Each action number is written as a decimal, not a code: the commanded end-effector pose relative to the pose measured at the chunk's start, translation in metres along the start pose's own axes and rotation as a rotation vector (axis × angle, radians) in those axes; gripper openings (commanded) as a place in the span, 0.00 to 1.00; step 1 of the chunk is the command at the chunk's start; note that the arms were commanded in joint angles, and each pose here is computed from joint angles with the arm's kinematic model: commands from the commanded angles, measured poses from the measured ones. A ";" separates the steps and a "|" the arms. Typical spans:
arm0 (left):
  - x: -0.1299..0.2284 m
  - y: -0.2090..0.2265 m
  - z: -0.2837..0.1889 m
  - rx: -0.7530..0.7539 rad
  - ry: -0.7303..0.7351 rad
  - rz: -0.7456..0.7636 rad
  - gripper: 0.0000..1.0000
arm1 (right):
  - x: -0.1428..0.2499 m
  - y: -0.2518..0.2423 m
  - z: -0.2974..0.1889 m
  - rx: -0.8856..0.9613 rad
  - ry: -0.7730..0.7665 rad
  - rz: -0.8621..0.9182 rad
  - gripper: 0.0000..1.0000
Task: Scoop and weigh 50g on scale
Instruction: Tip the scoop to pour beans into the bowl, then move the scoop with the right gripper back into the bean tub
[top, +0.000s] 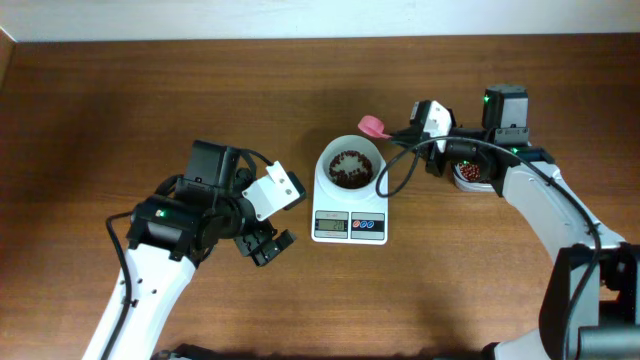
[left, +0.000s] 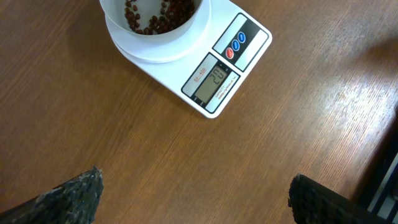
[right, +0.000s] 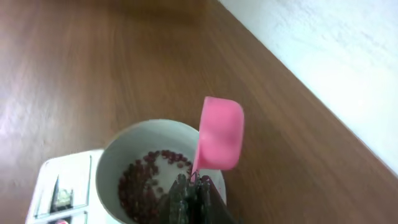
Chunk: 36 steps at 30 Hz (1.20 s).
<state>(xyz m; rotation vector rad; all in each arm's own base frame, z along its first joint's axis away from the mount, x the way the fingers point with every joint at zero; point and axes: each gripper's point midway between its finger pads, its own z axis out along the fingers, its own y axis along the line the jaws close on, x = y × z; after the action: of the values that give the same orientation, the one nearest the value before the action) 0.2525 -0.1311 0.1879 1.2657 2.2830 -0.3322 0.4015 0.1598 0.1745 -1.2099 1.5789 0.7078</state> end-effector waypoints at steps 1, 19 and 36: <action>-0.007 0.003 -0.008 -0.019 -0.025 0.014 0.99 | -0.046 -0.011 -0.022 0.054 -0.059 0.084 0.04; -0.007 0.003 -0.008 -0.019 -0.025 0.014 0.99 | 0.036 -0.062 -0.186 0.633 0.176 0.734 0.04; -0.007 0.003 -0.008 -0.019 -0.025 0.014 0.99 | 0.168 -0.043 -0.193 0.727 0.603 1.010 0.04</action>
<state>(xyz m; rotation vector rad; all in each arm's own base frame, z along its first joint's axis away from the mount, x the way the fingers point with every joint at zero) 0.2525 -0.1311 0.1879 1.2657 2.2830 -0.3322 0.3701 -0.0803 0.0916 0.0073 2.6561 0.2775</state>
